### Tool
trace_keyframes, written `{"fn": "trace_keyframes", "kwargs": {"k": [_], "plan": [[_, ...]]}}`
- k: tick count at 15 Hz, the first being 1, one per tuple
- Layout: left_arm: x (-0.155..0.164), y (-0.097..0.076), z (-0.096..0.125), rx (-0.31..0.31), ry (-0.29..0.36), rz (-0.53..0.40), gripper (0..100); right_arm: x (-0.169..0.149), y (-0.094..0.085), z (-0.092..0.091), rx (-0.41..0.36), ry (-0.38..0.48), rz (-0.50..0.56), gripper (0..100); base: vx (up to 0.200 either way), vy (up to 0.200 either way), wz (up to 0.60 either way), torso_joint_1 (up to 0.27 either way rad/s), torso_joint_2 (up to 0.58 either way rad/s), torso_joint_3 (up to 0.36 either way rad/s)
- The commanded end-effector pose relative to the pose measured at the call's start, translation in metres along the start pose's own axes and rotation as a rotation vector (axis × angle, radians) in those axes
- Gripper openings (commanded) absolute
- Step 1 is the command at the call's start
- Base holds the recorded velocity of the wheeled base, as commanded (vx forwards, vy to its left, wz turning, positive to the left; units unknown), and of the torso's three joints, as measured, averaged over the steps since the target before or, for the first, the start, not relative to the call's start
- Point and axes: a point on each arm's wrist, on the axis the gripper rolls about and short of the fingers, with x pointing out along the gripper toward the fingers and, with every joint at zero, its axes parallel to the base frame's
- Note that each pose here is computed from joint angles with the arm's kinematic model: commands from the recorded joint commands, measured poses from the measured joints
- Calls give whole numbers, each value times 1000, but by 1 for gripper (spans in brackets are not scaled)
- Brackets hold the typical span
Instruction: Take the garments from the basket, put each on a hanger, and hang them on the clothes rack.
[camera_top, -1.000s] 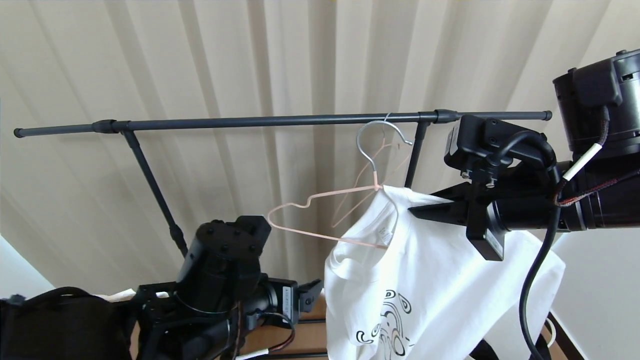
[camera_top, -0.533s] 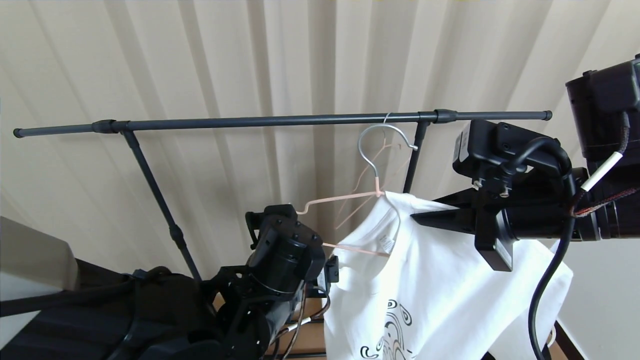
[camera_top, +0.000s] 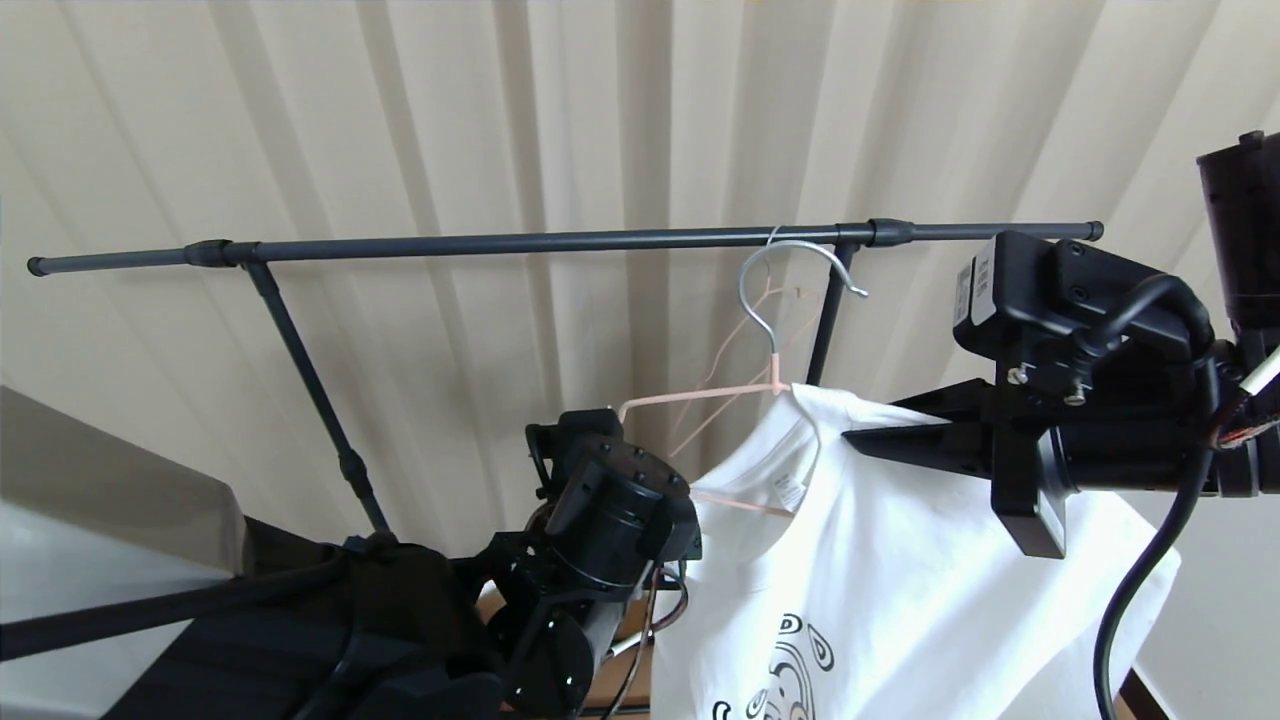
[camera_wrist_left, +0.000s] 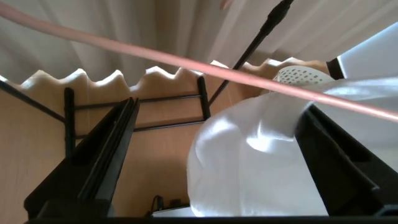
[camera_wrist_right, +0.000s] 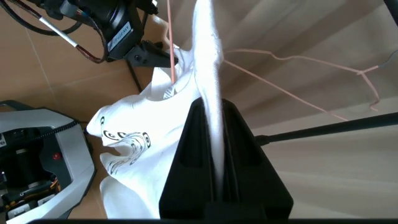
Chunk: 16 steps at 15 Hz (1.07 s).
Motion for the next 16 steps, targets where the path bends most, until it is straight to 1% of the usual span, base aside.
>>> {"fn": "trace_keyframes", "kwargs": {"k": [1,2,6,7,8,10,11,12,14,15,16], "plan": [[9,1,-10,21,10,45,100,-6,0,1,-3,-14,-9,0,0,0,0,0,0,0],[14,1,-16,34,20,67,100,-7,0,2,-4,-17,-11,0,0,0,0,0,0,0],[17,8,-21,46,33,99,100,-10,-1,0,1,-18,-21,0,0,0,0,0,0,0],[17,12,-21,47,37,107,0,-10,-2,-2,7,-12,-24,0,0,0,0,0,0,0],[17,14,-19,39,33,112,0,-10,-5,-5,18,-1,-35,0,0,0,0,0,0,0],[4,17,-6,16,0,97,0,-9,-7,-12,34,17,-36,0,0,0,0,0,0,0],[-6,23,6,8,-29,94,0,-9,-12,-19,55,18,-35,0,0,0,0,0,0,0],[-10,30,16,12,-53,102,0,-7,-13,-30,76,10,-21,0,0,0,0,0,0,0],[-14,42,32,11,-88,125,0,-2,-12,-47,85,-47,-13,0,0,0,0,0,0,0],[-13,46,35,18,-92,137,0,1,-13,-57,95,-64,-18,0,0,0,0,0,0,0],[-12,48,36,22,-92,141,0,3,-12,-63,97,-78,-18,0,0,0,0,0,0,0]]}}
